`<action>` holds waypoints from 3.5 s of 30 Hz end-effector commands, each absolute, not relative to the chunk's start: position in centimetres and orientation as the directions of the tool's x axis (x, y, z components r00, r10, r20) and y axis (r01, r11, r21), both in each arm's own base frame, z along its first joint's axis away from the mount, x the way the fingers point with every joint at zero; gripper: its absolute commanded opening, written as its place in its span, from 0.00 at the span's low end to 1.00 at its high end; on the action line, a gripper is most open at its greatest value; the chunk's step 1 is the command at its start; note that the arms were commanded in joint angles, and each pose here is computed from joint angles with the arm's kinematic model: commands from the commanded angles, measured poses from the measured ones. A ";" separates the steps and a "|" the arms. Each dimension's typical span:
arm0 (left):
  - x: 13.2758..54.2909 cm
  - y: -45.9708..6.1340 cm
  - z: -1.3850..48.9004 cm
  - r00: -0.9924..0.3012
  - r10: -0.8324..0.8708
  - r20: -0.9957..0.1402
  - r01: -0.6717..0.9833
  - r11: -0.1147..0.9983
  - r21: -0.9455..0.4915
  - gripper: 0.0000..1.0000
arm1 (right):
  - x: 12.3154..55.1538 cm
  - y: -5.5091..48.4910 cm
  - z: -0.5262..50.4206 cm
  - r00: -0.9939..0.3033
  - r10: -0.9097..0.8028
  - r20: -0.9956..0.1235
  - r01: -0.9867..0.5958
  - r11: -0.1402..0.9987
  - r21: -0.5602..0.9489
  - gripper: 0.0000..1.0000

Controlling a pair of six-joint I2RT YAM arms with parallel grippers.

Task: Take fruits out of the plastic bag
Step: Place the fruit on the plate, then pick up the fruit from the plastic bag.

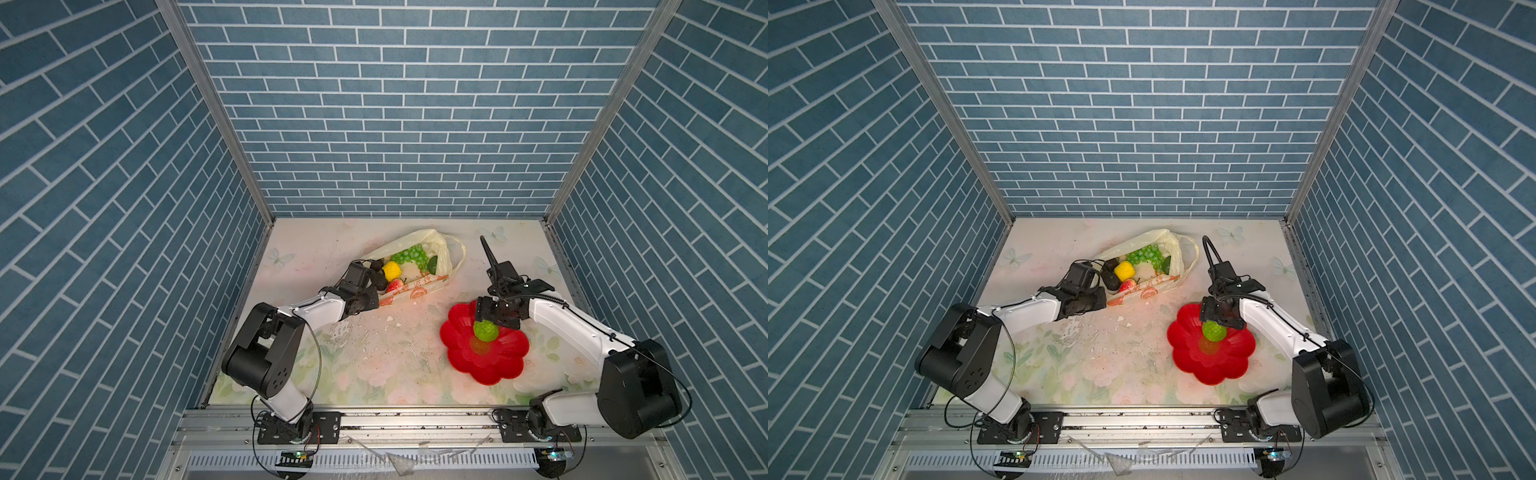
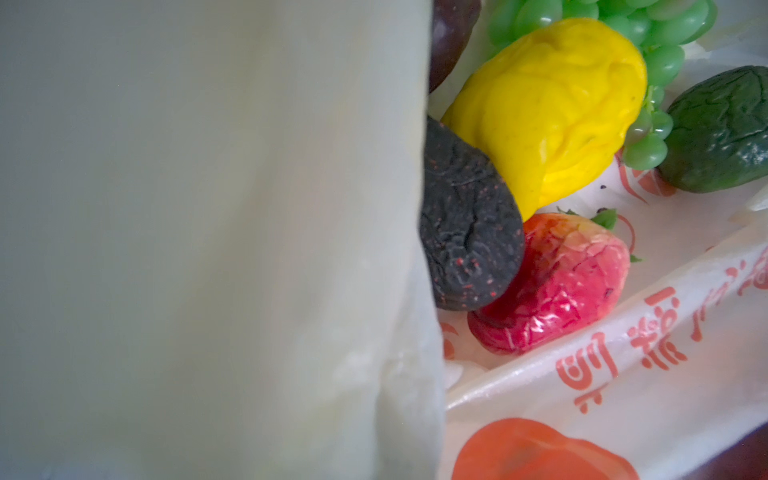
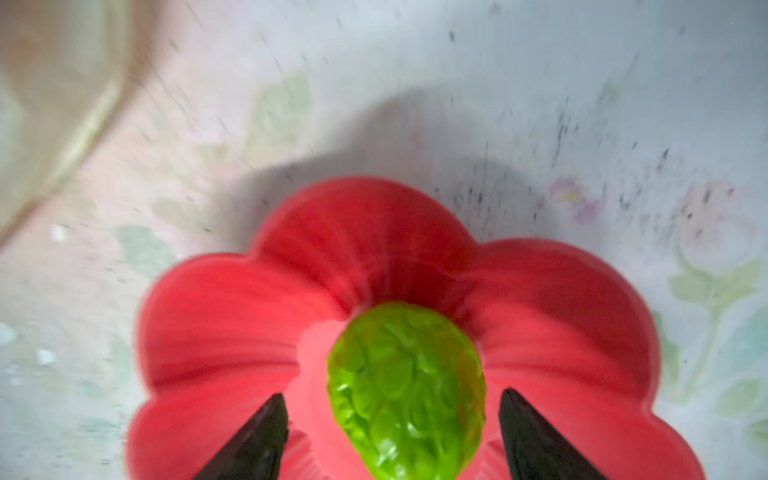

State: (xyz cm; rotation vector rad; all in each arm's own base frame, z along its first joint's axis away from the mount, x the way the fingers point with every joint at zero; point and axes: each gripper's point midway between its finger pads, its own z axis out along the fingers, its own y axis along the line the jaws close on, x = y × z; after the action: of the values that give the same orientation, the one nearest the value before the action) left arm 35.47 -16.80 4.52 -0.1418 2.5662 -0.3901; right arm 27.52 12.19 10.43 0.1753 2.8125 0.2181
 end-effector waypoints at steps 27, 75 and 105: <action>34.6 -17.3 4.9 -0.856 -0.186 -0.482 -0.011 0.940 -0.342 0.10 | 44.6 37.6 13.1 -0.894 0.259 -0.366 -0.047 0.758 0.650 0.77; 34.1 -16.8 5.1 -0.849 -0.180 -0.496 -0.014 0.948 -0.319 0.11 | 42.6 37.5 13.2 -0.915 0.188 -0.356 -0.100 0.751 0.653 0.65; 35.0 -17.1 4.7 -0.852 -0.160 -0.499 -0.005 0.955 -0.297 0.11 | 22.7 18.9 13.4 -0.797 -0.208 -0.567 -0.209 0.976 -0.064 0.63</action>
State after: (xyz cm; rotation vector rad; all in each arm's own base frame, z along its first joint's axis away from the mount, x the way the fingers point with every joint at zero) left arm 34.56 -16.86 4.74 -0.1379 2.5661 -0.4069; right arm 23.26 21.89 15.05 -0.2553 2.5556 0.2472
